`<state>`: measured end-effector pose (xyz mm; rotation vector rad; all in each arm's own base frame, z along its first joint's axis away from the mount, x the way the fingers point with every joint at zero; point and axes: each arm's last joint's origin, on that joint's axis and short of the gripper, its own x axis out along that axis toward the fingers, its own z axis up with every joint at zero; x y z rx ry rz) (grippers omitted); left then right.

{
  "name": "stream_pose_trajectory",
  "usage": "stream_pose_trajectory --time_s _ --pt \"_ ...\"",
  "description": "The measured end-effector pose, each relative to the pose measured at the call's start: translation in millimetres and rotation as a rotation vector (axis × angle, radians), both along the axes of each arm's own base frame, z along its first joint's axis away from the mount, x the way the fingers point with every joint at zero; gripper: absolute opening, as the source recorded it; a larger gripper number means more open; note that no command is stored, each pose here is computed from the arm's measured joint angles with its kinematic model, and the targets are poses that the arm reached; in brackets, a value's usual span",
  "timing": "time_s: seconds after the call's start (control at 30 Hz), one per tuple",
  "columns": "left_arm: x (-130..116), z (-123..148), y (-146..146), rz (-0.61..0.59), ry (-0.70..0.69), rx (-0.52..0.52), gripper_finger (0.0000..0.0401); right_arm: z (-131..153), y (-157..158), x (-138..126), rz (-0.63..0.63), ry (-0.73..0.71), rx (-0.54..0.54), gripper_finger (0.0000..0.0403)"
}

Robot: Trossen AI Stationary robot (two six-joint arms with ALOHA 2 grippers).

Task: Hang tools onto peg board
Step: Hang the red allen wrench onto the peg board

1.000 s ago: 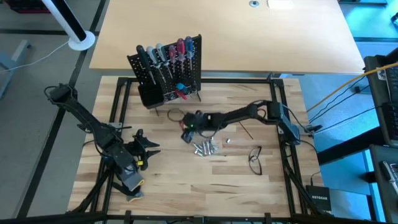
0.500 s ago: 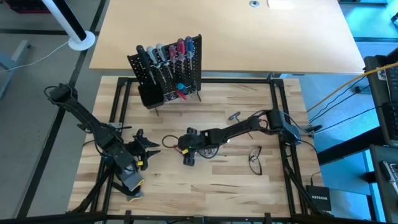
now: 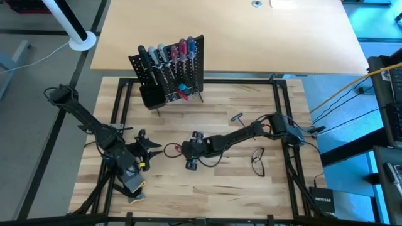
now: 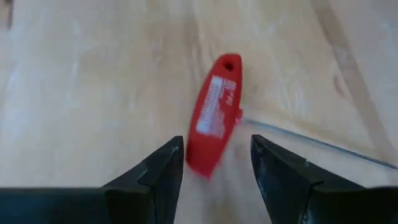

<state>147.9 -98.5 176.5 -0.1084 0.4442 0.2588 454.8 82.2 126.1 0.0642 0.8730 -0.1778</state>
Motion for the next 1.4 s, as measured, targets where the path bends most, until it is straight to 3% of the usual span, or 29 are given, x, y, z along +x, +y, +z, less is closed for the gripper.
stream_pose_trajectory --time_s 0.37,0.63,0.9,1.13,1.4 --pt "3 0 3 0.021 -0.006 -0.002 0.0115 -21 -3 8 0.011 -0.007 0.036 0.0178" --pt "3 0 3 0.027 -0.006 -0.012 0.0115 -22 -3 7 0.034 0.005 0.009 0.0075" --pt "3 0 3 0.018 -0.002 0.004 0.0115 -14 -1 8 0.047 0.002 0.002 0.0075" --pt "4 6 -4 -0.043 -0.050 0.019 0.0115 6 22 10 0.143 -0.026 -0.036 0.0077" --pt "3 12 -13 -0.181 -0.051 0.139 0.0115 19 29 9 0.185 -0.058 -0.036 0.0077"
